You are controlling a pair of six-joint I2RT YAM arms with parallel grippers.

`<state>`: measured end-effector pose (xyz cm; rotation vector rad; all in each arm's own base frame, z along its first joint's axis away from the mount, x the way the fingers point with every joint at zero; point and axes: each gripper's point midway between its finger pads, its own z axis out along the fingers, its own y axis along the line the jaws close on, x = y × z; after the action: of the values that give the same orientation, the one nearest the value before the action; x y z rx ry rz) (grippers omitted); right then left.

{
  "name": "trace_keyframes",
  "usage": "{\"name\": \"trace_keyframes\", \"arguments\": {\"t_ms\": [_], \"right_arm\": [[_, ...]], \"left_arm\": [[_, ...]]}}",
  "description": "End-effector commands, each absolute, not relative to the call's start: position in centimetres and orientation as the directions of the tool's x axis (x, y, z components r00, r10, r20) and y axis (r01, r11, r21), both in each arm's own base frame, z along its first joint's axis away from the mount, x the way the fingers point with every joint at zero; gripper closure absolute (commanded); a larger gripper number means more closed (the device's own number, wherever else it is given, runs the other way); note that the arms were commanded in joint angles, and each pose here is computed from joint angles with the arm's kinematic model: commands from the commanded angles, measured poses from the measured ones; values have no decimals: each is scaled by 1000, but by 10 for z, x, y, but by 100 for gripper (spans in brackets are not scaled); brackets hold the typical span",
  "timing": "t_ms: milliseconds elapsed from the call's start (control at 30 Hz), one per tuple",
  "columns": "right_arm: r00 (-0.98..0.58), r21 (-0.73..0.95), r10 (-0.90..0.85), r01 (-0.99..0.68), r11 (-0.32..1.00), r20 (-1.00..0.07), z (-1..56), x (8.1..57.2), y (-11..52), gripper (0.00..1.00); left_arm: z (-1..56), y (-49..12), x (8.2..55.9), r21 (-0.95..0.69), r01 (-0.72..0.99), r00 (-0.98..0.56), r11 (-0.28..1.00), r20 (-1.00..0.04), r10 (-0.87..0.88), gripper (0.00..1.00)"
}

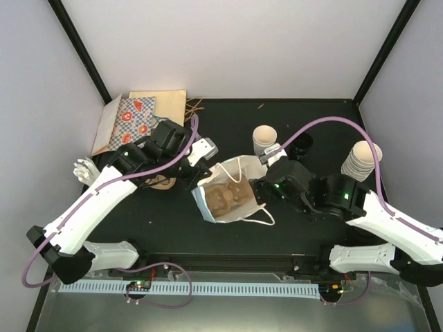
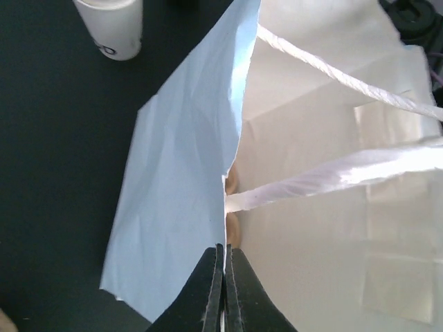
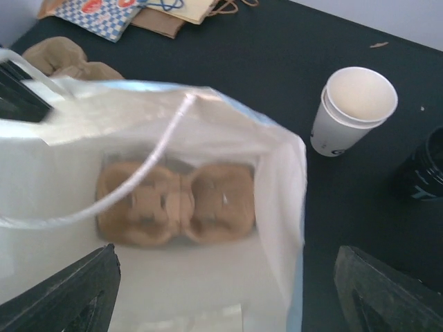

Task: Pack the takeout coffee

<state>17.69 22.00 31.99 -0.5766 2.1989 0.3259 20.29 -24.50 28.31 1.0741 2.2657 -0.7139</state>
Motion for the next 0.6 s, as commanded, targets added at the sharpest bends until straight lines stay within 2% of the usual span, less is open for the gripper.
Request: {"name": "trace_keyframes", "arguments": {"t_ms": [0, 233, 567], "right_arm": [[-576, -27, -305, -440, 898, -758, 311, 181, 199, 13], [-634, -42, -305, -394, 918, -711, 263, 178, 190, 14], [-655, 34, -262, -403, 915, -708, 236, 165, 181, 17]], "left_arm": [[323, -237, 218, -63, 818, -405, 572, -769, 494, 98], [326, -249, 204, 96, 861, -201, 499, -838, 508, 98], [297, -256, 177, 170, 890, -111, 423, -820, 561, 98]]}}
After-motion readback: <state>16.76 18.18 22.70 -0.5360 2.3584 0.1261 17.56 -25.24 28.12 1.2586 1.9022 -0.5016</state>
